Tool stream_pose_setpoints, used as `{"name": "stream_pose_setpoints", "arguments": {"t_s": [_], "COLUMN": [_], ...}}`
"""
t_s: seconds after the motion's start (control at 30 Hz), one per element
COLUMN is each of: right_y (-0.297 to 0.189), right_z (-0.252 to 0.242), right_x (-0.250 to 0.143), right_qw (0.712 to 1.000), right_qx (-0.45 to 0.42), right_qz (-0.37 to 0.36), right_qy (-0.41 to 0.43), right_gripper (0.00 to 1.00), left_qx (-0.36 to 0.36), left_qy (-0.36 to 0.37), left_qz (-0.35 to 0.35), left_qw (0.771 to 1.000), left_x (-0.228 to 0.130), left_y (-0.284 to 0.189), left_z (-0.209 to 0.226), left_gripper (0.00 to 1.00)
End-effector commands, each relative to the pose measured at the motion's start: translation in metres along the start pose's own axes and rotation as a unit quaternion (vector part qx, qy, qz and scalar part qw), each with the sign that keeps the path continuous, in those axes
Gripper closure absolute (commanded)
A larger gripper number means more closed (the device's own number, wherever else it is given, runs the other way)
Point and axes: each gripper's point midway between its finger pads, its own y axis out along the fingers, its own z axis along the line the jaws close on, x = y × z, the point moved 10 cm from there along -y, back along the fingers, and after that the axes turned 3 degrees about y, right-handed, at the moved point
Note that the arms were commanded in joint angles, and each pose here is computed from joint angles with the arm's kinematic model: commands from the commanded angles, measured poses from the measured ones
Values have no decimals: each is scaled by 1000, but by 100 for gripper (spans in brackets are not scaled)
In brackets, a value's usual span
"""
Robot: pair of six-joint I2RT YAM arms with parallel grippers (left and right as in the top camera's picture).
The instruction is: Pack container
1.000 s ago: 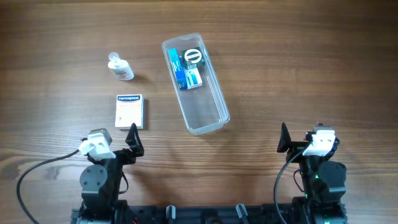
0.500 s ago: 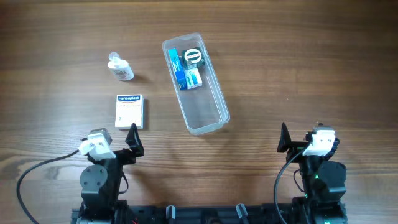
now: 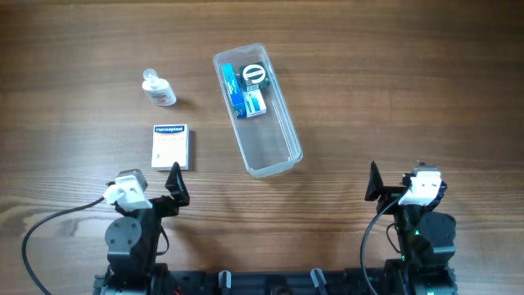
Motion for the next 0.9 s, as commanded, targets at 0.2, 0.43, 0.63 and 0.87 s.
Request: {"name": "stream_pose_setpoints", "arguments": {"t_s": [0.2,0.43,0.63,0.87], "right_y": [-1,-1,-1,-1], "right_z": [0,0,0,0], "right_x": [1,1,1,1], "right_qw": [1000,1000,1000,1000], "right_qx": [1,1,1,1], "right_qz": [-8,-8,-8,-8], "right_qy": [-5,-5,-5,-5], "right_gripper": [0,0,0,0], "left_qx": [-12,-17,-19,-29], "left_qy": [-3,-2,-2,-30], "left_qz": [-42,-39,-33,-16], "left_qw": [999,999,999,999], "left_x": [35,103,174,226], "left_y": [-8,-11,9,48], "left_z": [-9,-28,-48,-67], "left_gripper": [0,0,0,0]}}
